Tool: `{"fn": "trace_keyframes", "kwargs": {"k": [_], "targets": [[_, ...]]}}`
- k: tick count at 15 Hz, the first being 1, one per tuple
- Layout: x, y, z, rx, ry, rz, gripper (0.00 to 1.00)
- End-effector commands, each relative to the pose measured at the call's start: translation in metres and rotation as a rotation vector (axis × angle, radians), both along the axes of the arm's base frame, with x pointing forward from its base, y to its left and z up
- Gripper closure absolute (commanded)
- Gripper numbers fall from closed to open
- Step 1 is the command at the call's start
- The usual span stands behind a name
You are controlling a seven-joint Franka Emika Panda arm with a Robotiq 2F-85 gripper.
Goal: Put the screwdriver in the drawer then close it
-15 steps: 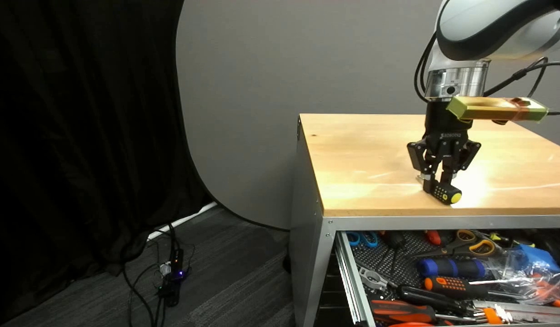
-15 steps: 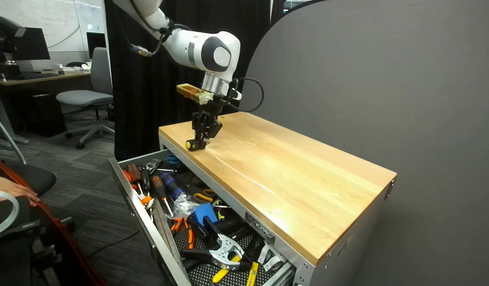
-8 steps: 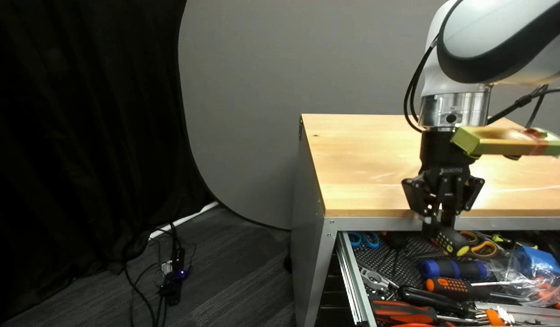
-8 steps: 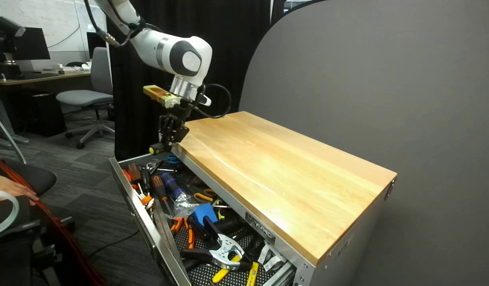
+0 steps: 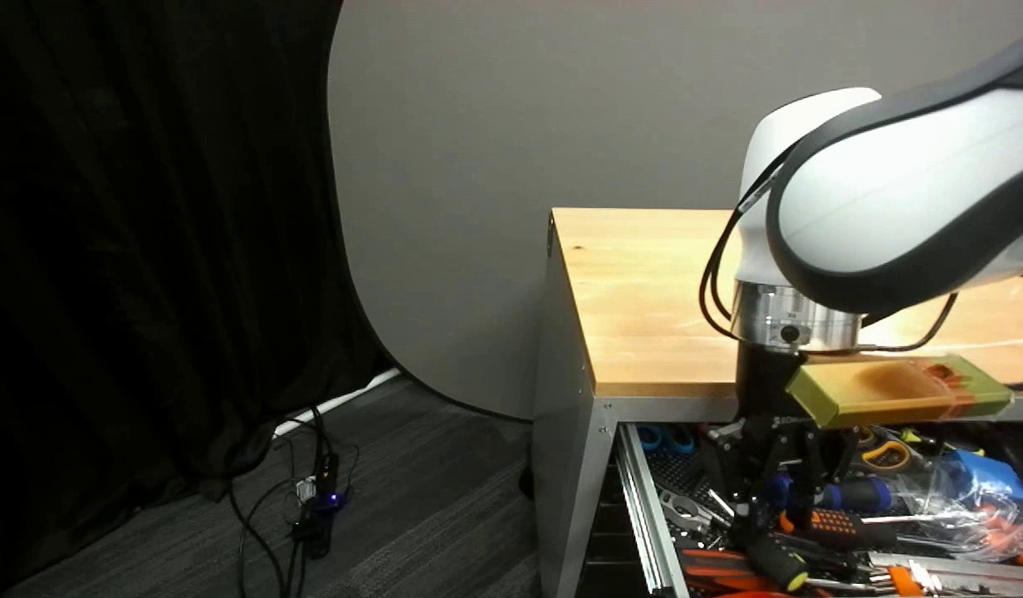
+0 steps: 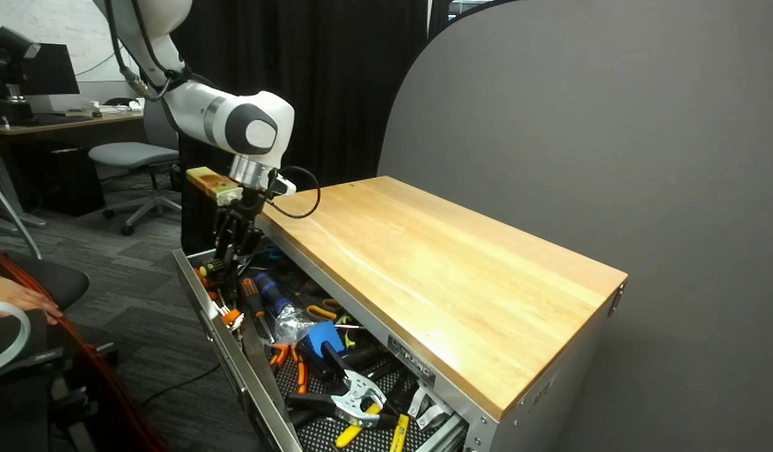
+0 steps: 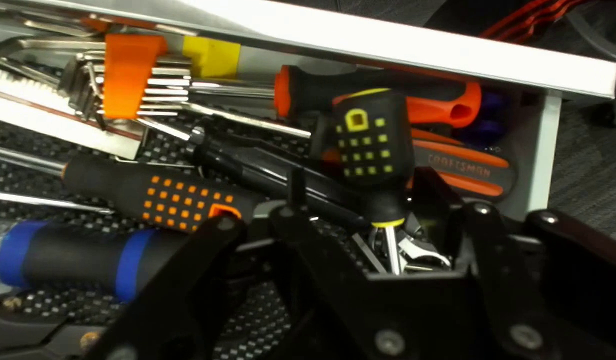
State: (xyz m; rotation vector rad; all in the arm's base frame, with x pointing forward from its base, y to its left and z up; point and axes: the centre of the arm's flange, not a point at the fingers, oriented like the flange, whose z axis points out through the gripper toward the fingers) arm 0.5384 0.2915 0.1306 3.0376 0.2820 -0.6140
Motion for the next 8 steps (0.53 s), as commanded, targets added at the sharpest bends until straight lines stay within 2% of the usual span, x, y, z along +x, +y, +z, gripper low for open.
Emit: {"fn": "trace_keyframes", "kwargs": {"k": [1,2,3,8], "targets": [[-0.013,0.002,0.0,0.009,0.015,0.008,0.12],[-0.015,-0.001,0.001,0.011,0.051,0.028,0.03],[-0.018,-0.01,0.003,0.027,0.108,0.059,0.0],[-0.043,-0.046,0.005,0.085,0.343,0.166,0.0]]}}
